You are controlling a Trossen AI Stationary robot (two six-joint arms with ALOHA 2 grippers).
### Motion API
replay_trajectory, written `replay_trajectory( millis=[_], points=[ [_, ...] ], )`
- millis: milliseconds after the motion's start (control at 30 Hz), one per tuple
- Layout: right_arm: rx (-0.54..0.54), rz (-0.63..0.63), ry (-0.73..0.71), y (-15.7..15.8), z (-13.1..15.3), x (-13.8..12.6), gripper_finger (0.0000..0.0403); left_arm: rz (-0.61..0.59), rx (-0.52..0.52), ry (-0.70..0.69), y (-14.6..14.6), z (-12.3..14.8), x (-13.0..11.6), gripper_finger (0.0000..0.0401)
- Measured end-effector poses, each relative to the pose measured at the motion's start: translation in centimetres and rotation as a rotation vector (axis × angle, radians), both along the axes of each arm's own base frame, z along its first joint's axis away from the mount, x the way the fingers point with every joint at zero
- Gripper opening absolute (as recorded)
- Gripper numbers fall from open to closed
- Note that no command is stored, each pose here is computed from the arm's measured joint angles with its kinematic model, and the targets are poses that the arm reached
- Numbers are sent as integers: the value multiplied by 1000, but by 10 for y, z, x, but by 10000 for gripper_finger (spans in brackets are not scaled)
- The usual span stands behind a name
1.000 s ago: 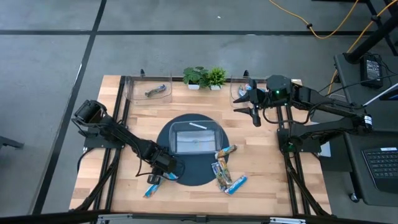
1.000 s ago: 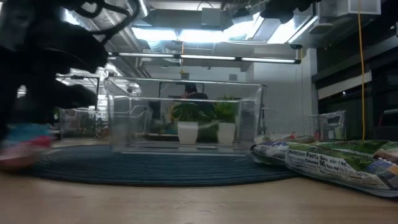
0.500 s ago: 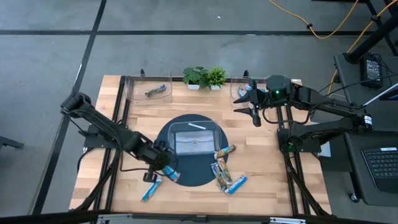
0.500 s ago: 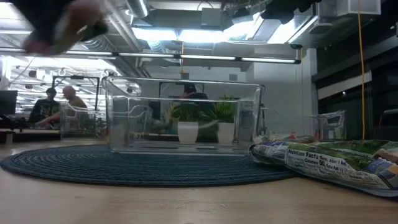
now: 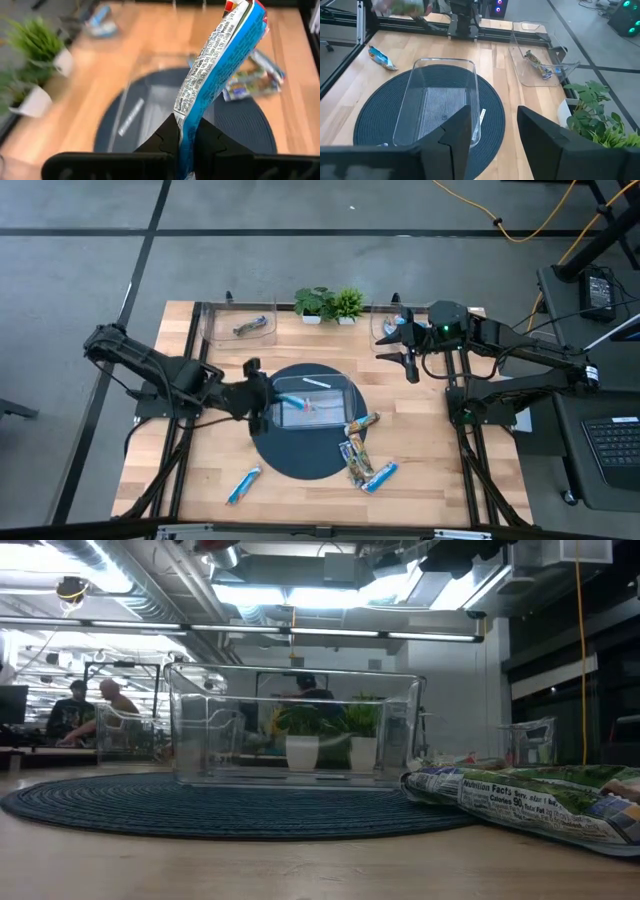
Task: Pick and place Granola Bars by type
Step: Put the red granola bar into the top right transparent bin
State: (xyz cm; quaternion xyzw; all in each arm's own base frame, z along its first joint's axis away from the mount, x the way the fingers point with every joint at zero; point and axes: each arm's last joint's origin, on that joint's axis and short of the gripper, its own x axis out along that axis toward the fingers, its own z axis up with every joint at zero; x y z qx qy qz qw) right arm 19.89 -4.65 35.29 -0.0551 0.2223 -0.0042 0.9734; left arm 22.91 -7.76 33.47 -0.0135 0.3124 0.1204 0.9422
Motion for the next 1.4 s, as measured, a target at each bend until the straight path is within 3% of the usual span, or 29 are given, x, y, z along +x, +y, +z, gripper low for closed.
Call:
replay_trajectory(
  millis=[733,1400],
  points=[
    [4,2,21,0,-2,-1,162,-11,7,-88,7,10,5,18],
    [-43,26,22,0,-2,-1,162,85,30,-129,27,14,13,18]
  ],
)
